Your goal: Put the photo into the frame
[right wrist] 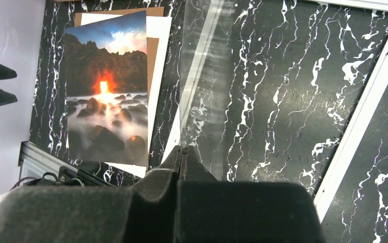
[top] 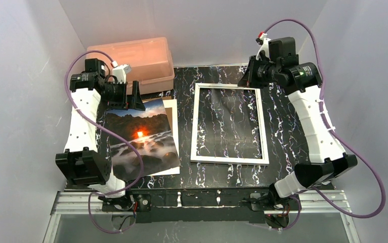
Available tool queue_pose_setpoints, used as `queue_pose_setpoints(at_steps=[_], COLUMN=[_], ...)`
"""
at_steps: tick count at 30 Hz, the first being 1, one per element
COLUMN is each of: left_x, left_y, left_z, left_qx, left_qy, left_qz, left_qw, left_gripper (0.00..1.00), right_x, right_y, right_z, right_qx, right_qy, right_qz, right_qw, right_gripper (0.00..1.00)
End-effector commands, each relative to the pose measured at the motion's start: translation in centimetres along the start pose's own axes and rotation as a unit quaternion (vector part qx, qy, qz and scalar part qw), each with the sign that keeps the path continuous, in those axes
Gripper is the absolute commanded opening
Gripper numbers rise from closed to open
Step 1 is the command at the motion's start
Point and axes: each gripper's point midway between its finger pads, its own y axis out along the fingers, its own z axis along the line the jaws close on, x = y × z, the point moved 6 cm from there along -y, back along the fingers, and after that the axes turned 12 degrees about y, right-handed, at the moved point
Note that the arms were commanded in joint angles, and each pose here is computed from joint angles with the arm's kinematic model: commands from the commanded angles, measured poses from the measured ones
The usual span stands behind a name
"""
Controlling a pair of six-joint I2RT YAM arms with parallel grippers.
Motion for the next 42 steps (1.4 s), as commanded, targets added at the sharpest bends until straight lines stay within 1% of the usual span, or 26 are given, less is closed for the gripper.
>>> queue_pose_setpoints(at_steps=[1, 3, 5, 8, 10, 12, 16, 19, 24, 29, 32, 34, 39, 42], left_x=[1.1, 0.6, 0.3, 0.6, 1.2, 1.6, 2.4, 2.7, 2.6, 1.5, 0.7, 0.2, -0.6, -0.9], left_y=[-0.4, 0.2, 1.4, 3.7, 5.5, 8.2, 13.3, 16.9, 21.6, 24.6, 26.0, 27.0, 28.3, 28.9], left_z=[-0.3, -0.5, -0.6, -2.2, -3.3, -3.9, -5.5, -7.0, -9.1, -11.6, -12.2, -12.2, -11.1, -10.7], left_qx=[-0.002, -0.002, 0.027, 0.038, 0.024, 0.001, -0.028, -0.044, -0.061, -0.076, -0.077, -0.073, -0.043, -0.032], left_qy=[-0.007, -0.003, 0.017, 0.063, 0.078, 0.08, 0.095, 0.11, 0.136, 0.166, 0.174, 0.177, 0.186, 0.182], left_qz=[-0.027, -0.016, 0.006, 0.013, 0.032, 0.071, 0.117, 0.145, 0.175, 0.196, 0.208, 0.219, 0.233, 0.242], left_qw=[1.0, 1.0, 0.999, 0.997, 0.996, 0.994, 0.988, 0.982, 0.973, 0.964, 0.959, 0.957, 0.954, 0.952], left_gripper=[0.99, 0.98, 0.98, 0.98, 0.99, 0.99, 0.98, 0.98, 0.98, 0.97, 0.93, 0.89, 0.86, 0.81], right_x=[1.0, 1.9, 2.6, 3.4, 4.0, 4.7, 5.3, 5.0, 5.2, 5.1, 5.0, 4.9, 4.8, 4.7], right_y=[-0.4, 0.1, 0.2, 0.1, -0.6, -1.5, -3.0, -3.5, -4.6, -4.9, -4.8, -4.8, -4.7, -4.5], right_z=[1.1, 1.3, 1.4, 1.9, 1.8, 1.5, 0.4, -0.4, -0.8, -0.8, -0.9, -0.9, -0.7, -0.6], right_qx=[0.013, 0.007, 0.003, 0.003, -0.014, -0.037, -0.071, -0.082, -0.073, -0.059, -0.054, -0.049, -0.032, -0.023], right_qy=[-0.014, -0.014, -0.015, -0.016, -0.021, -0.025, -0.024, -0.018, -0.01, -0.008, -0.008, -0.008, -0.003, 0.002], right_qz=[-0.023, -0.028, -0.036, -0.044, -0.063, -0.085, -0.117, -0.126, -0.138, -0.132, -0.128, -0.126, -0.125, -0.121], right_qw=[1.0, 0.999, 0.999, 0.999, 0.998, 0.995, 0.99, 0.988, 0.988, 0.989, 0.99, 0.991, 0.992, 0.992], right_gripper=[0.01, 0.01, 0.01, 0.01, 0.01, 0.01, 0.01, 0.01, 0.01, 0.01, 0.01, 0.01, 0.01, 0.01])
